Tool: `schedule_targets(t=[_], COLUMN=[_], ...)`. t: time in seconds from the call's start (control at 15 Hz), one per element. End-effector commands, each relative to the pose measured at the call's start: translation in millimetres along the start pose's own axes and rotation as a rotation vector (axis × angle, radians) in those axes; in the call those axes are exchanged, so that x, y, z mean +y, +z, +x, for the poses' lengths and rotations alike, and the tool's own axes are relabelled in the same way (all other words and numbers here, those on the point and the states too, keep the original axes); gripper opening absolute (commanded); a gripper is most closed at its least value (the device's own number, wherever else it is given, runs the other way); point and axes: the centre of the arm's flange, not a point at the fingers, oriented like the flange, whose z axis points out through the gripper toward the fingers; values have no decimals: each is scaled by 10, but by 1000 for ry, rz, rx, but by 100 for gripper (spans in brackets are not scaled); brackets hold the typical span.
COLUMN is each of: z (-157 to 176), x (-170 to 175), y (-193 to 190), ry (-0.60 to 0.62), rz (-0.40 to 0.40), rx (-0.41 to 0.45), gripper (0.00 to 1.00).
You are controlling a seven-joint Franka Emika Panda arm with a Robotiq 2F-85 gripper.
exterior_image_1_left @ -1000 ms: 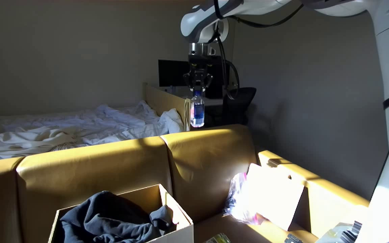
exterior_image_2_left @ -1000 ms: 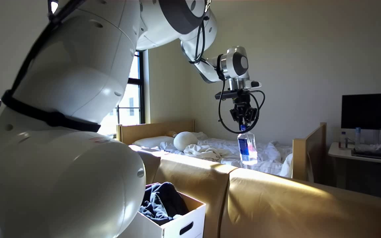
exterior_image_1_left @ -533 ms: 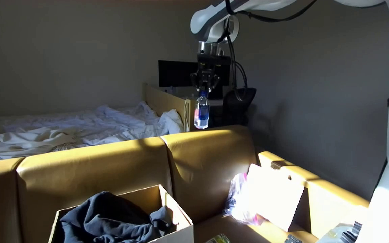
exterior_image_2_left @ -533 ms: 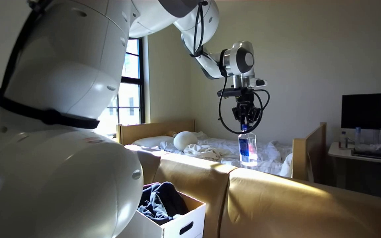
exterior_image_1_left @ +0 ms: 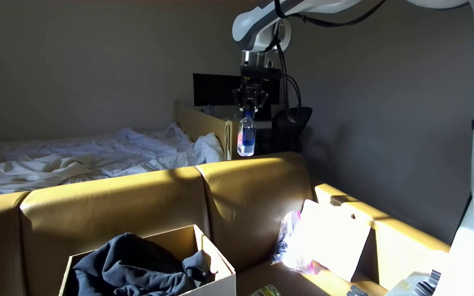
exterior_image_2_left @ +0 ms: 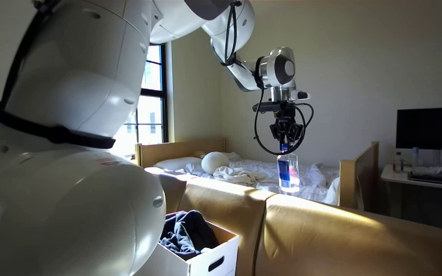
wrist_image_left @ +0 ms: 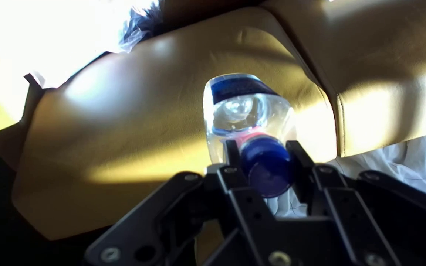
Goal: Pick up the bottle from the box and put it on the sofa
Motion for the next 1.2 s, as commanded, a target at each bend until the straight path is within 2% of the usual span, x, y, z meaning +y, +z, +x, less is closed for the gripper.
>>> schedule_targets(t=[0.0,0.33,0.6,0.73,0.93,1.13], z=[291,723,736,716,708,628], x=[378,1379,2285,2684,3111,3331], y=[-312,-833,-846,-809,-696,-489], ry=[39,160,287,355,363,474], rz=[-12,-37,-124,-165,-277,-331], rx=[65,137,125,216,363,405], gripper=[16,15,15,15,16,16])
